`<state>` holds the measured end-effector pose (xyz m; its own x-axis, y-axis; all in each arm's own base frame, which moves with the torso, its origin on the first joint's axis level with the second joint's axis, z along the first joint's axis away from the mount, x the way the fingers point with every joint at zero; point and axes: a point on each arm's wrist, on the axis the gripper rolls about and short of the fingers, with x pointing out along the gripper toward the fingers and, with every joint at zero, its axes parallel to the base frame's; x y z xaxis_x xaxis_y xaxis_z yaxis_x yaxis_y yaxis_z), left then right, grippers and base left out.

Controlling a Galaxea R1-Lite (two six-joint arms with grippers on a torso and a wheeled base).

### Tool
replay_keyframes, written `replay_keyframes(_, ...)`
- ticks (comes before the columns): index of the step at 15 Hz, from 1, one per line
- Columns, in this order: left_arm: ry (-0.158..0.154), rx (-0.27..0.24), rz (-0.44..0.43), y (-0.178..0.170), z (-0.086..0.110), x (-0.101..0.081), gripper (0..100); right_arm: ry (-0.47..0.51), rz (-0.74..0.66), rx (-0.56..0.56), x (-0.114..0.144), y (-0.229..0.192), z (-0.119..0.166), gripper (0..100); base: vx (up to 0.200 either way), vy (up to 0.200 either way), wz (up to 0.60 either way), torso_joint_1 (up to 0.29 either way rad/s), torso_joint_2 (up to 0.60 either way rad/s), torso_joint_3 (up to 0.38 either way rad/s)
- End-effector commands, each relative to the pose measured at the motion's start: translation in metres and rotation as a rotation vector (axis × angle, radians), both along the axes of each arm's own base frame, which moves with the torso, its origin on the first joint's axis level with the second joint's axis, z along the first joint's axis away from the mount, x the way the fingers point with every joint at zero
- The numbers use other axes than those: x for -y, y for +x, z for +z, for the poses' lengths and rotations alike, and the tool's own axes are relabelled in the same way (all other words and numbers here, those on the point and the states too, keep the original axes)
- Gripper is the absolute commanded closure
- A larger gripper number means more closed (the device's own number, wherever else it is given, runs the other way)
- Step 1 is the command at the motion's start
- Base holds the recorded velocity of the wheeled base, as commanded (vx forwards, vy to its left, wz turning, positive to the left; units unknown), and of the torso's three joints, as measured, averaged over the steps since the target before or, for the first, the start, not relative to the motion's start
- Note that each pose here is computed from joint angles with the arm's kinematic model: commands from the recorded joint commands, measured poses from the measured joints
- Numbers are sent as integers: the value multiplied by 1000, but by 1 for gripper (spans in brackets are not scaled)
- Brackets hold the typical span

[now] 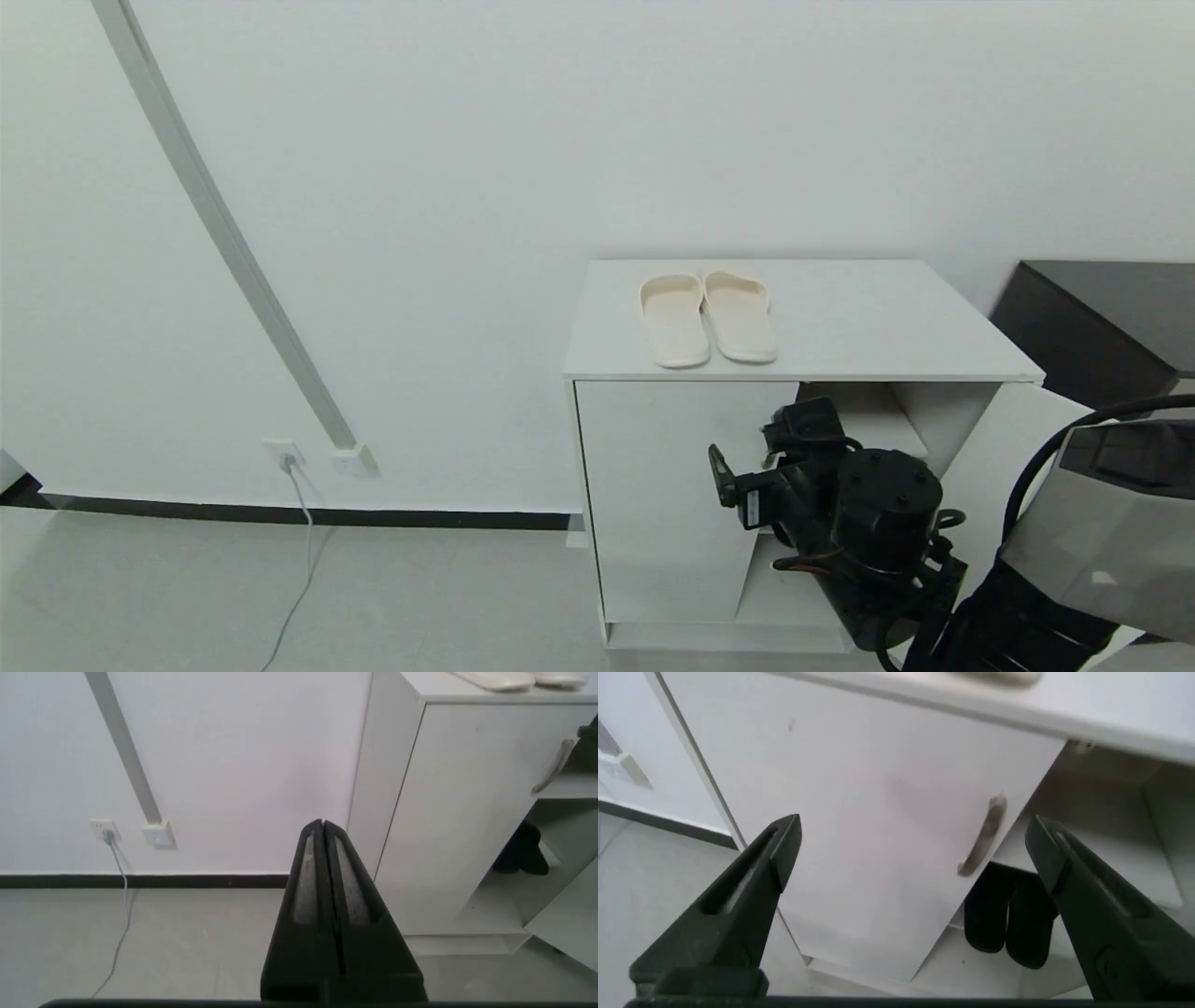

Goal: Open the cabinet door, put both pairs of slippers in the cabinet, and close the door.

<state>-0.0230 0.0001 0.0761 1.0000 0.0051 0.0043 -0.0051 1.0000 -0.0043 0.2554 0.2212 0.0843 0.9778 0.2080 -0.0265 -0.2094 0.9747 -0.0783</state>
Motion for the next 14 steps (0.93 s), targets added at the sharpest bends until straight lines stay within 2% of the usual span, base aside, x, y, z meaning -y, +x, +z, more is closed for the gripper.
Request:
replay_keyframes(1, 0, -1, -1, 0, 0, 0, 100, 0, 2, 0, -1, 0, 0, 0, 0, 0, 0, 256, -593, -315)
replay_keyframes(5, 0, -1, 1, 0, 0, 0, 100, -3, 28, -2, -1, -1, -2, 0, 0, 0, 0, 182, -398, -212)
replay_keyframes(8, 0, -1, 1, 0, 0, 0, 100, -6, 54, 36, -3, -2, -3, 0, 0, 0, 0, 14, -24, -15)
replay_keyframes(10, 0, -1, 1, 0, 0, 0, 100, -1, 68, 64, -7, -4, 6, 0, 0, 0, 0, 0, 0, 0)
replay_keyframes(14, 0, -1, 1, 0, 0, 0, 100, 16, 69, -48, -10, -2, 27, 0, 0, 0, 0, 0, 0, 0)
